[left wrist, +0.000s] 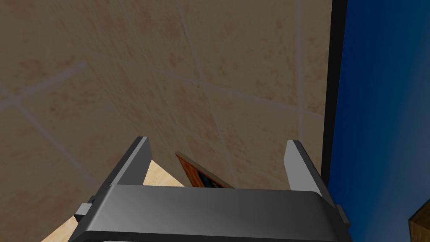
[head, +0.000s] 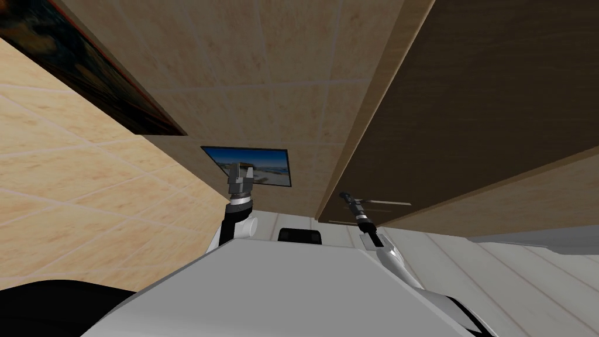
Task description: Pull the door open
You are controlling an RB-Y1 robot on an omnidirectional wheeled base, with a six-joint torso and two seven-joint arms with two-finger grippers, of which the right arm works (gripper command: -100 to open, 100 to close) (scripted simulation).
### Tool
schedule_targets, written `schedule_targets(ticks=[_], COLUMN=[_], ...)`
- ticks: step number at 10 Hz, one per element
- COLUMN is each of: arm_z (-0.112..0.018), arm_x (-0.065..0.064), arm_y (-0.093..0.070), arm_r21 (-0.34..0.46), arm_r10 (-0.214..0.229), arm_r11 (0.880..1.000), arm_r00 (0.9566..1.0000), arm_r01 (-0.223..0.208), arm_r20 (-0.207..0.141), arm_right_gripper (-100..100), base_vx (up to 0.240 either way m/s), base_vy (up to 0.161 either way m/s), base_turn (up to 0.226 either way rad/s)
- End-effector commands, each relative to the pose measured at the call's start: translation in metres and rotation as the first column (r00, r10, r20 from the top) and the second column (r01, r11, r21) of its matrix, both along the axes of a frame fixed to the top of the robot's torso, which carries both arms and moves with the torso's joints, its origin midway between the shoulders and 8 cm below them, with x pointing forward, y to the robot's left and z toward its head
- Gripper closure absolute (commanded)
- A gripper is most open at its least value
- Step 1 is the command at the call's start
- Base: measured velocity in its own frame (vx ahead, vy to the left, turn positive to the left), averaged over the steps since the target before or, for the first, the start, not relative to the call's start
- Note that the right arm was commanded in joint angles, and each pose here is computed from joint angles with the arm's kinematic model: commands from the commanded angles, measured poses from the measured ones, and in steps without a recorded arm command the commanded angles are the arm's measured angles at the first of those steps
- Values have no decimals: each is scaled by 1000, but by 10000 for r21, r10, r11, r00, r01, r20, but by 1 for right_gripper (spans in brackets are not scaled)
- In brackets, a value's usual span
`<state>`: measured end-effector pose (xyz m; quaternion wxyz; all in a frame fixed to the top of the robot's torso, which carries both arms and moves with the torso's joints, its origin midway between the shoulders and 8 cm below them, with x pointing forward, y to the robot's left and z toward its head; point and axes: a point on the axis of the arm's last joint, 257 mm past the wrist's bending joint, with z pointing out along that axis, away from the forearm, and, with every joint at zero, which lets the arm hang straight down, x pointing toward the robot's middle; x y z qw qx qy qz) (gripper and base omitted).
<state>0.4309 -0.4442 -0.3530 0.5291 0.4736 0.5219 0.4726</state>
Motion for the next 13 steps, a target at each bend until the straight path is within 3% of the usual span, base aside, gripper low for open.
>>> schedule_targets(ticks=[1,8,9,13], arm_z=[-3,-2,-4,-4], arm_x=[-9,-46,-43,-67], arm_y=[-1,-6,-4,-11], arm_r21=[-5,28,50,47], arm_r10=[185,987,925,1190], arm_r11=[9998,9951,9957,9929], arm_r00=[9998,9951,9957,9929], arm_r01=[-185,-987,-925,-1189], arm_r20=[-22,-66,-83,-78], arm_right_gripper=[100,100,100,100], base_vx=[-171,-188,-79,-211], base_vy=[-61,-75,-23,-99], base_turn=[122,127,16,202])
